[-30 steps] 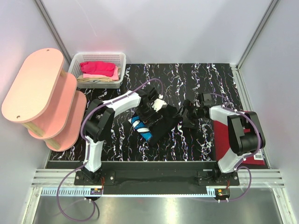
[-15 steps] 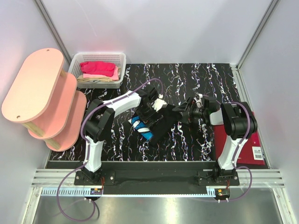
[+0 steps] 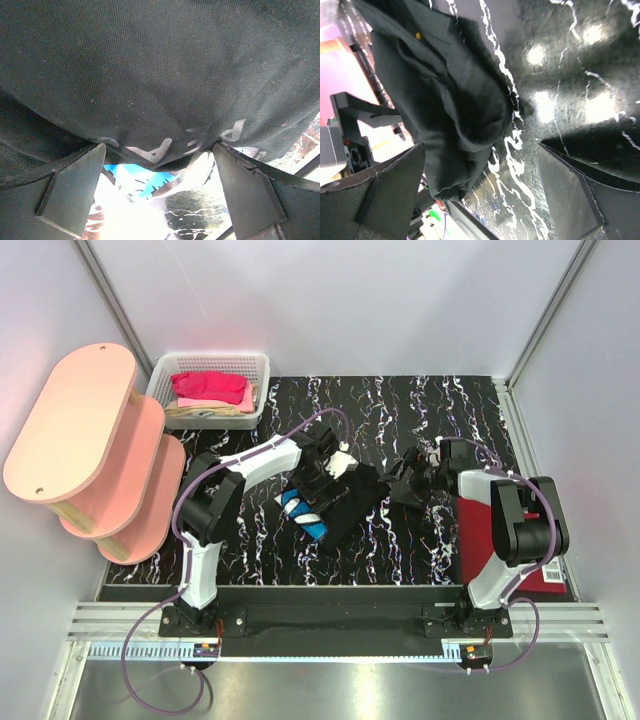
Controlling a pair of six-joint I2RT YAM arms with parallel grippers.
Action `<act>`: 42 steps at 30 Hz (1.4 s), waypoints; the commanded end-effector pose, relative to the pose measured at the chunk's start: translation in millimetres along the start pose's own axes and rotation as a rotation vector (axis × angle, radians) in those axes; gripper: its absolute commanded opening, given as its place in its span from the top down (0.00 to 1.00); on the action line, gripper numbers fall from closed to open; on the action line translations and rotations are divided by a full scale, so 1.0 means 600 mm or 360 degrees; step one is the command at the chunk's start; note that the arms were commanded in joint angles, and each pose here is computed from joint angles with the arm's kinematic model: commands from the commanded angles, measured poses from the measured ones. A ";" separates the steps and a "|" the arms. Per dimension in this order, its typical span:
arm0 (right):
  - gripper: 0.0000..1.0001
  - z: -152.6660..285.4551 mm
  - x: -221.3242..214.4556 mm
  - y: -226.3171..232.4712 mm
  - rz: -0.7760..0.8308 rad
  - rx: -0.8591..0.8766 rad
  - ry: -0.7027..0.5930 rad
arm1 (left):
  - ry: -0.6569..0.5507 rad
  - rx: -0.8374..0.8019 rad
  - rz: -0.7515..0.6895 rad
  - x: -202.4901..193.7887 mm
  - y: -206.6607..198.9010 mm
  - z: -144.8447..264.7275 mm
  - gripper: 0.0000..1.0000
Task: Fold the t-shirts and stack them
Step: Fold the tshirt
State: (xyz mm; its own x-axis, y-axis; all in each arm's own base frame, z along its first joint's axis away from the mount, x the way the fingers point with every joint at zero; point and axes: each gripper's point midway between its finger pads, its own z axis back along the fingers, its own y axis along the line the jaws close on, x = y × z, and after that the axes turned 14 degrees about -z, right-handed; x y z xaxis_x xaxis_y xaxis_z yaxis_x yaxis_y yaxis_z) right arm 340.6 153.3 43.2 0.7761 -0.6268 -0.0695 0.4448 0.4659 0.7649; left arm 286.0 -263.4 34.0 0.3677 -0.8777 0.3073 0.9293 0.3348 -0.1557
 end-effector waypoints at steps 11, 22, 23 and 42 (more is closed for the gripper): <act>0.00 -0.075 0.046 -0.053 0.0025 -0.0181 0.0094 | -0.0086 0.0062 -0.0055 0.015 0.004 0.013 0.01; 0.00 -0.107 0.012 -0.070 0.0090 -0.0161 0.0261 | -0.0094 0.0095 -0.0064 0.016 0.006 0.023 0.01; 0.00 -0.109 0.007 -0.065 0.0119 -0.0162 0.0273 | -0.0097 0.0099 -0.0068 0.017 0.007 0.024 0.01; 0.12 -0.099 -0.148 -0.084 0.0277 -0.0327 0.0528 | -0.0119 0.0128 -0.0026 0.008 0.024 0.037 0.01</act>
State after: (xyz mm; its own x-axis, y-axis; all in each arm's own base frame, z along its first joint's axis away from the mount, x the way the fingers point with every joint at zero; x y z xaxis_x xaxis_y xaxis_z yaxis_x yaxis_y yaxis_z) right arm 342.7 237.6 40.0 0.9517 -0.3060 -0.0261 0.1883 0.5144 0.8366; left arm 289.5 -254.4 38.6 0.3736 -0.8694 0.3234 0.9276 0.3504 -0.1295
